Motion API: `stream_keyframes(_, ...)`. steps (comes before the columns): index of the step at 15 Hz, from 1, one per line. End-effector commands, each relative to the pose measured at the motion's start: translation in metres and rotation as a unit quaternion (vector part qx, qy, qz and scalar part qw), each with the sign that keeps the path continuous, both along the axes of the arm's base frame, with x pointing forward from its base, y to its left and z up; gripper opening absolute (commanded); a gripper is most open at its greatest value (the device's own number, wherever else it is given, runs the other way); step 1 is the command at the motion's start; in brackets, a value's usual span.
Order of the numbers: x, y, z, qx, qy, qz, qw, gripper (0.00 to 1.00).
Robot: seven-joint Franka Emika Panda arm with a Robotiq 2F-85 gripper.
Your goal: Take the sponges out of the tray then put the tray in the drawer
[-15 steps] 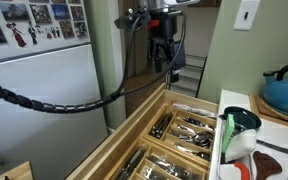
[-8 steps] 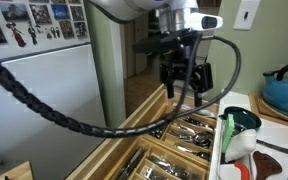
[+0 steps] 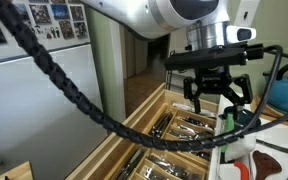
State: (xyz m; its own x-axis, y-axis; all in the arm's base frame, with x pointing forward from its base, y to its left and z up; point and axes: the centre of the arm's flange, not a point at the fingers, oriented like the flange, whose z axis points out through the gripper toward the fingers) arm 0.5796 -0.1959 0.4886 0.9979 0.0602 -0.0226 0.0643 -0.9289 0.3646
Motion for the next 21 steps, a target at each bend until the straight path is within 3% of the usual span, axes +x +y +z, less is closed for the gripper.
stream_keyframes(1,0.0,0.002,0.001,0.0,-0.001,0.001,1.0,1.0)
stream_keyframes(3,0.001,0.005,0.003,0.0,-0.003,0.004,1.0,1.0)
stream_keyframes(7,0.011,-0.017,0.003,0.051,-0.02,0.032,0.9979,1.0)
stream_keyframes(14,0.016,-0.073,-0.007,0.11,-0.058,0.043,0.9913,1.0)
stream_keyframes(21,0.014,-0.114,-0.031,0.17,-0.088,0.056,0.9799,1.0)
